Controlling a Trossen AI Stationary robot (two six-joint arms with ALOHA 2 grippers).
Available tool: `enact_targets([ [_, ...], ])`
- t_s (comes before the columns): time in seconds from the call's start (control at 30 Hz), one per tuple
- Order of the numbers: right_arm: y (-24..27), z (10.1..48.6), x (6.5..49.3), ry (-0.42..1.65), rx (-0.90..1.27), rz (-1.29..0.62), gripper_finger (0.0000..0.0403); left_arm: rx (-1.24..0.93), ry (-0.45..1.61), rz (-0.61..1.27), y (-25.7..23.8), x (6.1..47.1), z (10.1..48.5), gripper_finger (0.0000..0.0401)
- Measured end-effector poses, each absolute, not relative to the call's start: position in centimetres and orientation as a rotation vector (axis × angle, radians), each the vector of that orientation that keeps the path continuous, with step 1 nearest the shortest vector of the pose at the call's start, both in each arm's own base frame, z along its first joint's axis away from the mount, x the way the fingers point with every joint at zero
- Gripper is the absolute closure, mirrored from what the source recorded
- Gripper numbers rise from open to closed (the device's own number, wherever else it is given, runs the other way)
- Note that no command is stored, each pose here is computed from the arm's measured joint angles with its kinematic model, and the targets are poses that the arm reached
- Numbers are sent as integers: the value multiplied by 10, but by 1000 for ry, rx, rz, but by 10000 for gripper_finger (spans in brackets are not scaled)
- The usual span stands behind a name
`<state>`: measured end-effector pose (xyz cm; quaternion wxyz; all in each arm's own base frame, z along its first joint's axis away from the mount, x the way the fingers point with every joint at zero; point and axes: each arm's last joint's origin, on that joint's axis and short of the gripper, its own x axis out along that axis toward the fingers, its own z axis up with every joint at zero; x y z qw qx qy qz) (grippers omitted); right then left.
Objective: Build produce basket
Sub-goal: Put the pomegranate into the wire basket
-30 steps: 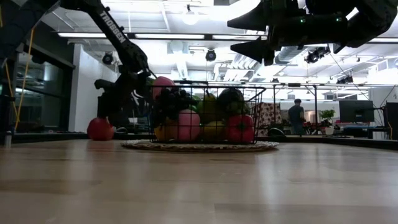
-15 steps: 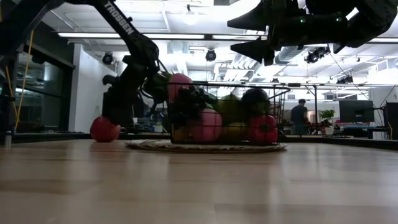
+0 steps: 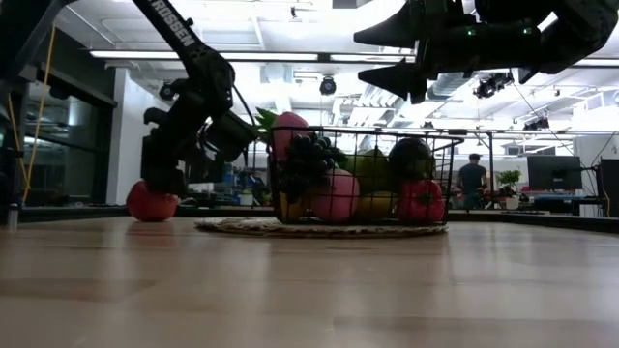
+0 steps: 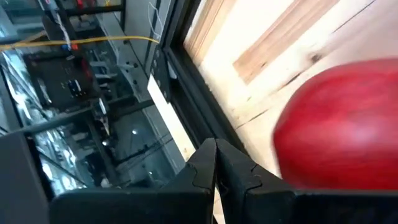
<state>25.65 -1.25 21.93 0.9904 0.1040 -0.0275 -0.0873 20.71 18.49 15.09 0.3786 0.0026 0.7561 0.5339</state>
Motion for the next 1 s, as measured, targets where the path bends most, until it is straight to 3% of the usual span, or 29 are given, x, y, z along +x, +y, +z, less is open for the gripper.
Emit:
enact_targets([
  [0.37, -13, 219, 256, -56, 211, -175, 29, -80, 1808, 1338, 157, 189, 182, 401],
  [0.6, -13, 219, 256, -56, 211, -175, 29, -33, 1609, 1270, 133, 181, 227, 401],
  [0.87, -13, 219, 256, -56, 211, -175, 29, -141, 1336, 796, 123, 183, 258, 396],
  [1.0, -13, 219, 256, -56, 211, -175, 29, -139, 1342, 698, 123, 183, 258, 380],
])
